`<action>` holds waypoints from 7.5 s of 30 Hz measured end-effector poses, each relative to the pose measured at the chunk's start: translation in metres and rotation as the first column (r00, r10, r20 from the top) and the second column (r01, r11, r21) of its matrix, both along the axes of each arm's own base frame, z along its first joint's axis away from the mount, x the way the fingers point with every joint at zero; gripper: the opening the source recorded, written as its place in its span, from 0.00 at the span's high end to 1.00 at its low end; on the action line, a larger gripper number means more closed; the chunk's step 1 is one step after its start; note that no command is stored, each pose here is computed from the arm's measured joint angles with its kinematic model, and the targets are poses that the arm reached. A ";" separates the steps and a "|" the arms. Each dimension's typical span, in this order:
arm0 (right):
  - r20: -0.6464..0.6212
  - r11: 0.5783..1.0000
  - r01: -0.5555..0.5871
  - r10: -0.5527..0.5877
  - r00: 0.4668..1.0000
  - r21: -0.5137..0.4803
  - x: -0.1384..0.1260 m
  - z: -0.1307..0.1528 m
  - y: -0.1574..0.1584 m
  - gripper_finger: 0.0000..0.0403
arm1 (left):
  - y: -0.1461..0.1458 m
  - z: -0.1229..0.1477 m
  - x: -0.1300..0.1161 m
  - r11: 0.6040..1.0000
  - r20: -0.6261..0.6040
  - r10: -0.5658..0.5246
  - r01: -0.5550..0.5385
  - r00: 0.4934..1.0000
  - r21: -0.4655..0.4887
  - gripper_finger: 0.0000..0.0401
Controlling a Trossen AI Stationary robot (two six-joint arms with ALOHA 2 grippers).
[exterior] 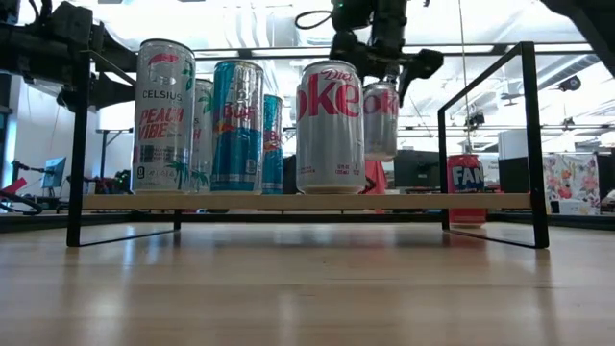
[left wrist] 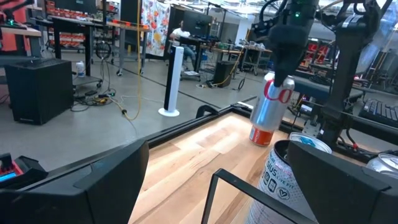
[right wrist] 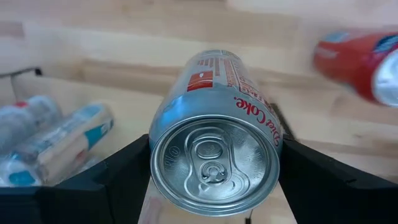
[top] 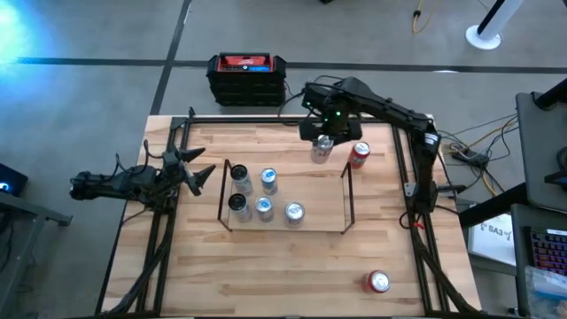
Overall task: Place canned beverage on shelf
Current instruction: Put the red-silver soda can on the shelf aligned with the red-silver soda can
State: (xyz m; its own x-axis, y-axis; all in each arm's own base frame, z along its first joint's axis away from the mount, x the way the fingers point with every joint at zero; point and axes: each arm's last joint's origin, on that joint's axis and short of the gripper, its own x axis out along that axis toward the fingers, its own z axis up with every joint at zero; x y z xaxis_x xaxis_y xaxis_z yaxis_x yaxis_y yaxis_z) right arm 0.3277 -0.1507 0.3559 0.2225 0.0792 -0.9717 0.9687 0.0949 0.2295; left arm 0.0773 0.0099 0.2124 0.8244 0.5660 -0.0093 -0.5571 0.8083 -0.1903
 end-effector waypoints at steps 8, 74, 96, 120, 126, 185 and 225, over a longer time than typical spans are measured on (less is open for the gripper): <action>0.015 0.996 -0.085 0.084 0.996 0.031 0.015 0.000 0.030 0.28 | 0.000 0.000 0.000 1.000 0.000 0.000 0.000 1.000 0.000 0.08; -0.086 0.860 -0.484 0.477 0.875 -0.159 0.049 -0.040 0.132 0.28 | 0.000 0.000 0.000 1.000 0.000 0.000 0.000 1.000 0.000 0.08; -0.082 0.884 -0.457 0.451 0.889 -0.101 0.050 -0.054 0.136 0.19 | 0.000 0.000 0.000 1.000 0.000 0.000 0.000 1.000 0.000 0.08; -0.105 0.979 -0.202 0.199 0.974 -0.019 0.046 -0.053 0.139 0.09 | 0.000 0.000 0.000 1.000 0.000 0.000 0.000 1.000 0.000 0.08; -0.109 0.997 -0.073 0.072 0.991 -0.005 0.047 -0.053 0.139 0.09 | 0.000 0.000 0.000 1.000 0.000 0.000 0.000 1.000 0.000 0.08; -0.010 0.974 -0.197 0.197 0.980 -0.109 0.075 -0.071 0.130 0.24 | 0.000 0.000 0.000 1.000 0.000 0.000 0.000 1.000 0.000 0.08; 0.023 0.958 -0.254 0.259 0.966 -0.133 0.081 -0.075 0.134 0.18 | 0.000 0.000 0.000 1.000 0.000 0.000 0.000 1.000 0.000 0.08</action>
State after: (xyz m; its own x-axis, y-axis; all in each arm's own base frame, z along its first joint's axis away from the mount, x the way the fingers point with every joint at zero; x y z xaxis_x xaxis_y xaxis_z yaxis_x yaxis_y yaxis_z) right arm 0.4082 -0.0163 0.2814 0.2500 0.0146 -0.9681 0.8981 0.3701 0.2375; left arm 0.0773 0.0099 0.2124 0.8244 0.5660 -0.0093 -0.5571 0.8083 -0.1903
